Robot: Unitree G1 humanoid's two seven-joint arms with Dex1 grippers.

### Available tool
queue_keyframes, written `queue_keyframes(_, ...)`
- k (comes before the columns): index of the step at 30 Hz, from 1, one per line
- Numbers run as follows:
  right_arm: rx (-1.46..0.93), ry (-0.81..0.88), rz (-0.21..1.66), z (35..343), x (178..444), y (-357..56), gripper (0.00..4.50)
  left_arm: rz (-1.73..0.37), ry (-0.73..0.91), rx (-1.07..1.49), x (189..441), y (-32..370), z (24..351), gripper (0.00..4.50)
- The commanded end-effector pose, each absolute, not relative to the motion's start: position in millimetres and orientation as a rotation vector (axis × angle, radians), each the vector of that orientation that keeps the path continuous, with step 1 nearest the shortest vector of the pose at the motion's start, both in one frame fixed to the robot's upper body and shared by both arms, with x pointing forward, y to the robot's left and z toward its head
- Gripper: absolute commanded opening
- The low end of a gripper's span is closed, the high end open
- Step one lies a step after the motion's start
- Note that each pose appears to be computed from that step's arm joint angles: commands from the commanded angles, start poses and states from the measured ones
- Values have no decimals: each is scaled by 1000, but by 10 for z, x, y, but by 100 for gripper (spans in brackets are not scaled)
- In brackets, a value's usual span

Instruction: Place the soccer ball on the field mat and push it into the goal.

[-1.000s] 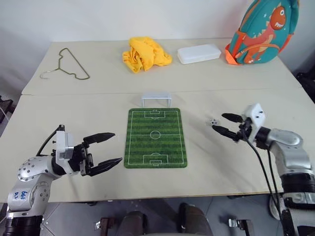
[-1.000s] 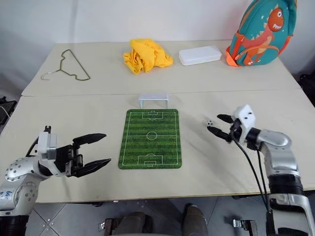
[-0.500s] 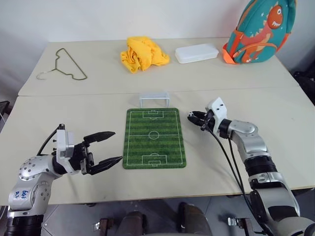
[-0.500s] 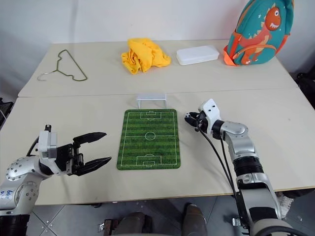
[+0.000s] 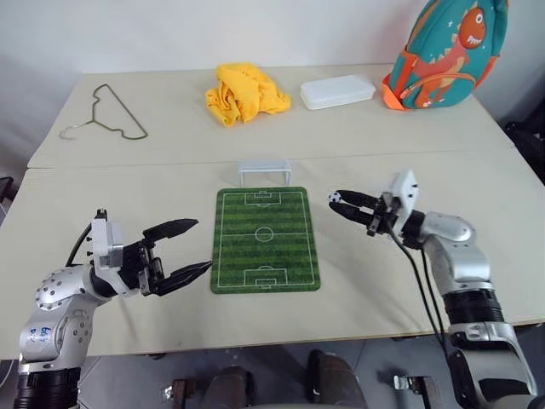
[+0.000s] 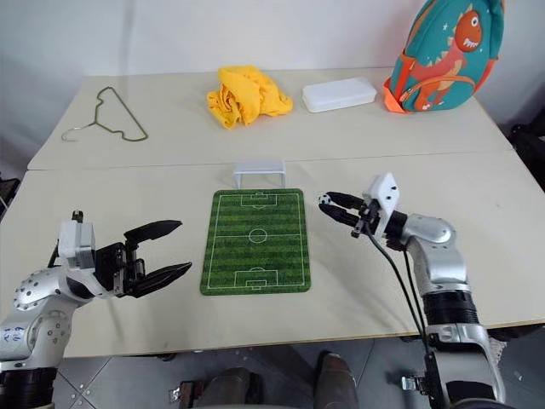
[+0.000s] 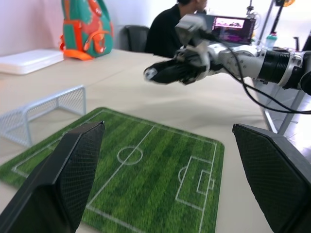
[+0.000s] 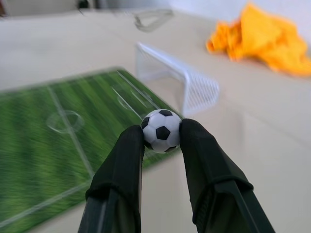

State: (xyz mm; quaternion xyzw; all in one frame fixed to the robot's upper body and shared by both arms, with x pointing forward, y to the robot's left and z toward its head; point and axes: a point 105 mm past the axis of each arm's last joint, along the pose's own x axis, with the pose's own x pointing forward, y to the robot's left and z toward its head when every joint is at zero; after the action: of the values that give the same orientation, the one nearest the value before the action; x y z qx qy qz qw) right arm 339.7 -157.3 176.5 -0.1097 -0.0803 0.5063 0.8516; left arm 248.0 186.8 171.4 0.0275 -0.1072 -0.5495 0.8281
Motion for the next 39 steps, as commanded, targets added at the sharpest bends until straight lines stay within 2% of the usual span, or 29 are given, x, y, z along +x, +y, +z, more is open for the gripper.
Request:
queue_keyframes(1, -312, -144, 1337, 1838, 2943, -1397, 85, -1247, -222, 76, 2393, 1837, 1704, 450)
queue_keyframes(7, -374, -29, 1551, 1627, 2686, -812, 85, -1267, -88, 99, 2264, 2041, 1392, 450)
queue_keyframes(14, -464, 32, 1572, 1339, 2708, -371, 85, -1198, -26, 75, 2173, 2155, 1115, 450)
queue_keyframes(22, -501, 95, 1507, 1159, 2879, -315, 85, -1187, -46, 57, 2135, 2062, 1112, 450)
queue_keyframes(39, -495, 117, 1543, 1063, 2898, -199, 85, -1166, -77, 89, 2174, 2098, 1218, 450)
